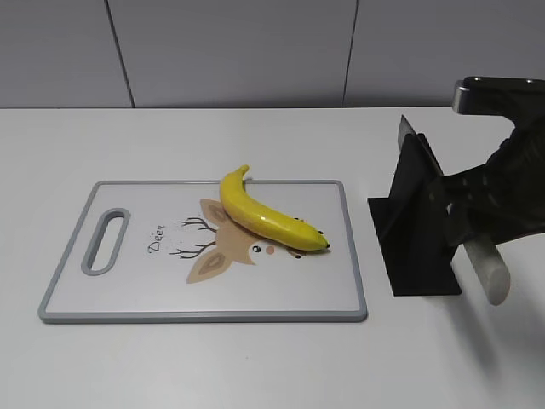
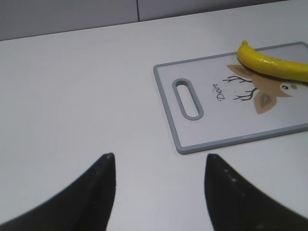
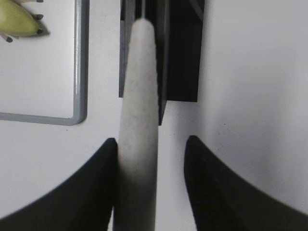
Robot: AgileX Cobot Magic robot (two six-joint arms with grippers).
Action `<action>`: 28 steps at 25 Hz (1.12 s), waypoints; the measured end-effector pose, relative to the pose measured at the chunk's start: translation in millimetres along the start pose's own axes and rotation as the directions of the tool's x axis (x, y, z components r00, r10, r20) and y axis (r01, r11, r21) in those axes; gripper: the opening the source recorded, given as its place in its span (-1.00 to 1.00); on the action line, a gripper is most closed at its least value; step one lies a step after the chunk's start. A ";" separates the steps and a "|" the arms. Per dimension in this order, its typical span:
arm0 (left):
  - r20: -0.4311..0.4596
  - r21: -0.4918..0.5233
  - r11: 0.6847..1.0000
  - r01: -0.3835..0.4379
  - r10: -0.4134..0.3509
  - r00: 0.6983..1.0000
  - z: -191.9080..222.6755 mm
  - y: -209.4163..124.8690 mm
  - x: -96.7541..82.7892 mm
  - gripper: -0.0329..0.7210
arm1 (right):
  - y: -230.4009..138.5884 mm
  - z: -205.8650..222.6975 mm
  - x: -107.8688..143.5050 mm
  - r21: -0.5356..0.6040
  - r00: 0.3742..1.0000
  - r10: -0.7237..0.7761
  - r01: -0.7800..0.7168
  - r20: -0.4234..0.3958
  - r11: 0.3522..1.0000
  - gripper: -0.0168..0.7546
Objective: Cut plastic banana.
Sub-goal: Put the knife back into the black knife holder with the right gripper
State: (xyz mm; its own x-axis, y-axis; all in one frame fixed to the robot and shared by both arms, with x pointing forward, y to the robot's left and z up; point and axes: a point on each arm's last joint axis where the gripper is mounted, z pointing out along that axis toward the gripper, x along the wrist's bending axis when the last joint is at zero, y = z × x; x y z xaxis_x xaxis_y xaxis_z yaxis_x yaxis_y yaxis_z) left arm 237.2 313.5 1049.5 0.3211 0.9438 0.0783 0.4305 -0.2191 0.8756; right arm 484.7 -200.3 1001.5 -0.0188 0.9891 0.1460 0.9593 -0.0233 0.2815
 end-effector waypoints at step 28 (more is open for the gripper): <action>-0.005 -0.001 1.000 0.001 -0.001 1.000 0.0 0.1 0.1 0.61 | -45.9 -141.5 -1.9 -0.213 0.903 -0.417 0.390 -0.104 0.896 0.56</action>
State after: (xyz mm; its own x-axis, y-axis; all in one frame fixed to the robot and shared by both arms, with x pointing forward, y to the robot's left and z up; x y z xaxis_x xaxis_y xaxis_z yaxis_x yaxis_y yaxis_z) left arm 237.2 313.6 1049.6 0.3163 0.9453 0.0801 0.4302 -0.2182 0.8760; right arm 400.8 -221.7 1122.4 -0.4466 0.8876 0.1127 0.7922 0.3337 0.5110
